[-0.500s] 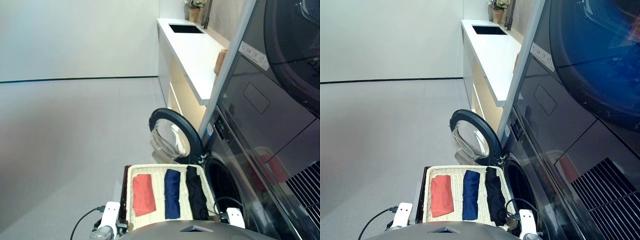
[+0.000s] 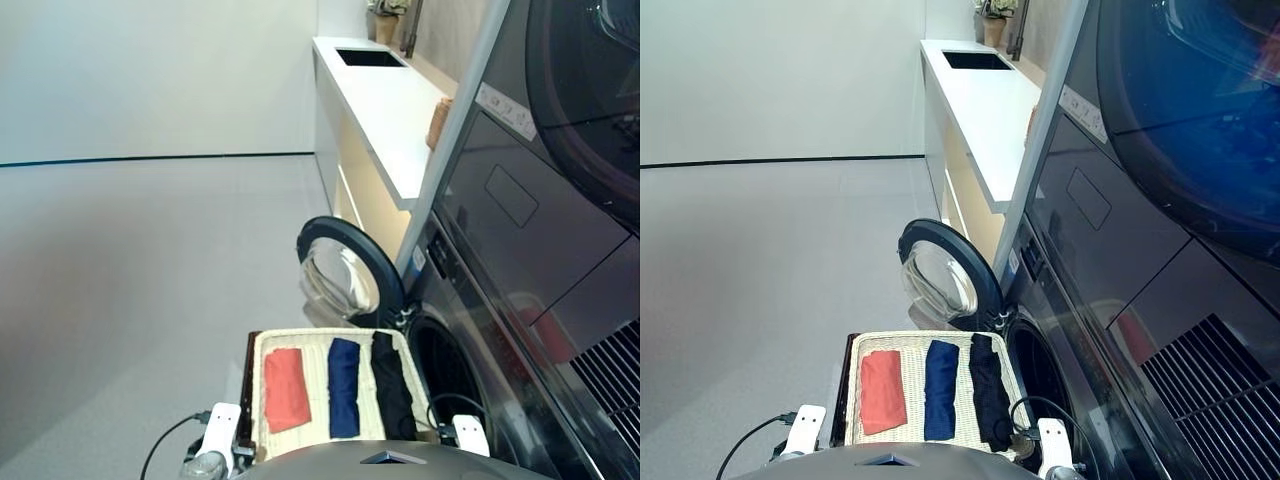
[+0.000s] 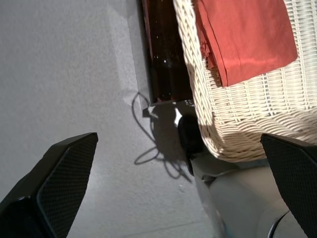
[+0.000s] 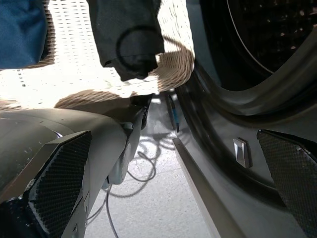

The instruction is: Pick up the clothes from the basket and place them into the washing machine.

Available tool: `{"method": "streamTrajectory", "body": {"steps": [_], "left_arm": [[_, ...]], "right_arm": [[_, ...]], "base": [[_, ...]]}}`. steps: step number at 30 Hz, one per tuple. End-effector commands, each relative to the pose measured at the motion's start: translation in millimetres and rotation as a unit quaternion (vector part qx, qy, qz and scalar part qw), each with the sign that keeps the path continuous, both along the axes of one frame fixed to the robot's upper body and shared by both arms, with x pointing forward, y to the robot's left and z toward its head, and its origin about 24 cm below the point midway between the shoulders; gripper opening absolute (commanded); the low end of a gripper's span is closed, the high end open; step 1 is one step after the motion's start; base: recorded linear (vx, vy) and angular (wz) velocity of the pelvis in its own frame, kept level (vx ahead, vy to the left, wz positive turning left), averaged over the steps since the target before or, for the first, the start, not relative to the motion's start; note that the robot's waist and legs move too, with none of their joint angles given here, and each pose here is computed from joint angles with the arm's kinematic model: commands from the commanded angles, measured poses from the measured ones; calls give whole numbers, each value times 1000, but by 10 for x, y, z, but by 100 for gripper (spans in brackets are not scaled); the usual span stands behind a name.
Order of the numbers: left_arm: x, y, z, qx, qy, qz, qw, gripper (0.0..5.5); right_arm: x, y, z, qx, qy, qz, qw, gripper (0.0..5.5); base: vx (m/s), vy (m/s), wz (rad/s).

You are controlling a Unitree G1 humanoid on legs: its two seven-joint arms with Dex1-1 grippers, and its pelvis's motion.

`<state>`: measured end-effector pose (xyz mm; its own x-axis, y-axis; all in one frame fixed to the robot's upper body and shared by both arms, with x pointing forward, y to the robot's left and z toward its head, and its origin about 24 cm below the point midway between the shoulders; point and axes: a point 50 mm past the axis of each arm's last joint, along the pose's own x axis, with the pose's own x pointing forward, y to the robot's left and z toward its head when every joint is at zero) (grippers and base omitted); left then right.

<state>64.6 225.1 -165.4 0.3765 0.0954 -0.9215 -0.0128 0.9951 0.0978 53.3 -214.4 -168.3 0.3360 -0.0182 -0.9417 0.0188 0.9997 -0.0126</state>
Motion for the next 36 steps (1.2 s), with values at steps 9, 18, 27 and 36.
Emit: {"method": "streamTrajectory", "body": {"steps": [9,18,27,36], "left_arm": [[1460,-531,746,-102,-322,19,941,550],[2111,-821,1422,-108,-463,1,880,550],[2457,-1124,1894,-104,-537,2,837,550],[2723,-1036,2161,-60,-564,93,818,550]], "right_arm": [[1679,351,1110,86,-395,57,913,550],[2190,734,2076,112,-579,116,799,550],[2273,1210,2995,158,-716,171,658,550],[2171,1499,3698,206,-807,155,532,550]], "base": [[-153,13,-48],[-140,3,-89],[-129,-23,-65],[-96,-22,-59]]}}
